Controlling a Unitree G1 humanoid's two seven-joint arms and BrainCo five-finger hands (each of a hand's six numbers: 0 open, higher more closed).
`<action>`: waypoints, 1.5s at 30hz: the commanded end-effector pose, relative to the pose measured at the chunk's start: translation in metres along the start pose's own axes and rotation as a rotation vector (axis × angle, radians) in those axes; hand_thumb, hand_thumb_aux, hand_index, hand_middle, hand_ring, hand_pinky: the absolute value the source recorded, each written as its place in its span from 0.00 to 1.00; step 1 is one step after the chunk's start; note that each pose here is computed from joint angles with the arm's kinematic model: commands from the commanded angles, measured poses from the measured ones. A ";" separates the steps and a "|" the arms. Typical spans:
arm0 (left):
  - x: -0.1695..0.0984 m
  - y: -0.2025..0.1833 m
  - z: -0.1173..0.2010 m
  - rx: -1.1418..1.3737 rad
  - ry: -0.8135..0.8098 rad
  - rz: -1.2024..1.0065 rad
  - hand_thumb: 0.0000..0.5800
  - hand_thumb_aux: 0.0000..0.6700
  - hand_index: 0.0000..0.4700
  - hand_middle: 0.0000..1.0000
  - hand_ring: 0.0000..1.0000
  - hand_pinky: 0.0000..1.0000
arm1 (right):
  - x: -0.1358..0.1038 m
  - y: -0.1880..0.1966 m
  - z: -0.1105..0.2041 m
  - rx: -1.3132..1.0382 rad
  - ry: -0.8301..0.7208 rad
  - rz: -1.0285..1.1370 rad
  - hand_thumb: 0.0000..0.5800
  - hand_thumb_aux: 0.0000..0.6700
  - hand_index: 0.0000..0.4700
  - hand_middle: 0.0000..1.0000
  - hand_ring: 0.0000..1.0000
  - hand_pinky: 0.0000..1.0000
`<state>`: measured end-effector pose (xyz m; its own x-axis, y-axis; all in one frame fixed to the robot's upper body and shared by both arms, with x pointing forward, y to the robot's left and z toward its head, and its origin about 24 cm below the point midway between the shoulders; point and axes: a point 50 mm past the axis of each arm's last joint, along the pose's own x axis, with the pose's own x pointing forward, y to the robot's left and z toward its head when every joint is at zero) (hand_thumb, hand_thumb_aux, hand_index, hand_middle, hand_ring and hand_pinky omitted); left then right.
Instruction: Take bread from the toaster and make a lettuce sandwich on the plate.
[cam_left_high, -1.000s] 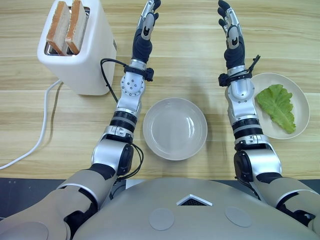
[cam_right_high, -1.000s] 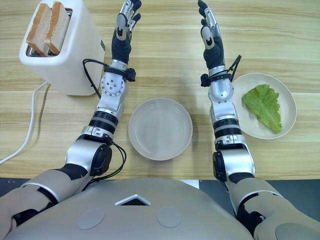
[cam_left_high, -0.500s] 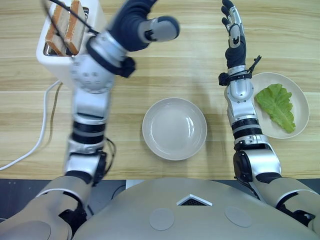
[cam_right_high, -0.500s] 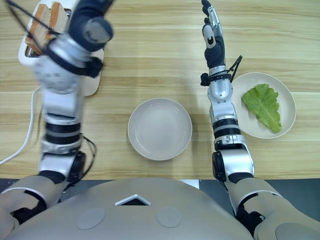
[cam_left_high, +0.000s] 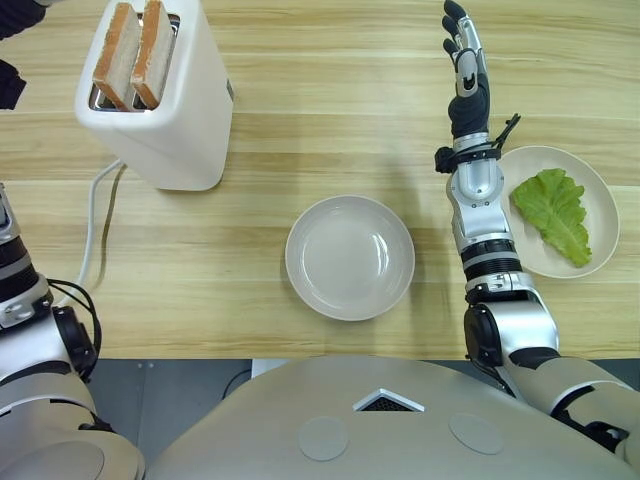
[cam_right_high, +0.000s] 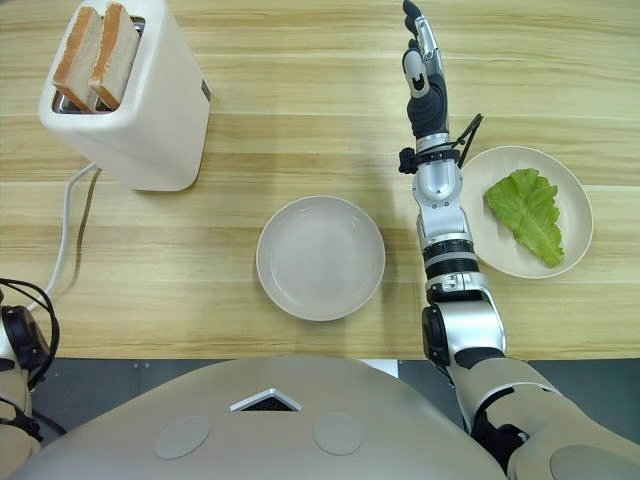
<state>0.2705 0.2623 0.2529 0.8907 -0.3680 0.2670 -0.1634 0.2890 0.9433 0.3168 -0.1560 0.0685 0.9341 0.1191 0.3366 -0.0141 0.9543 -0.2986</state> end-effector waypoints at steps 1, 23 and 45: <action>0.002 -0.021 -0.024 0.090 0.115 -0.084 0.00 0.00 0.00 0.00 0.00 0.00 | -0.003 -0.005 -0.001 -0.015 0.009 -0.005 0.00 0.00 0.00 0.00 0.00 0.00; 0.004 -0.051 -0.074 0.223 0.322 -0.226 0.31 0.17 0.17 0.00 0.00 0.00 | -0.018 -0.021 -0.005 -0.053 0.031 -0.040 0.00 0.00 0.00 0.00 0.00 0.00; 0.003 -0.060 -0.082 0.212 0.376 -0.288 0.77 0.52 0.52 0.00 0.00 0.00 | -0.022 -0.024 -0.007 -0.063 0.041 -0.045 0.00 0.00 0.00 0.00 0.00 0.00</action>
<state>0.3179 0.3140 0.1818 0.9974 -0.0635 -0.0339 0.0364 0.0386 0.9986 0.3010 -0.1812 0.0630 0.9433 0.0692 0.3246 0.0453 0.9420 -0.3326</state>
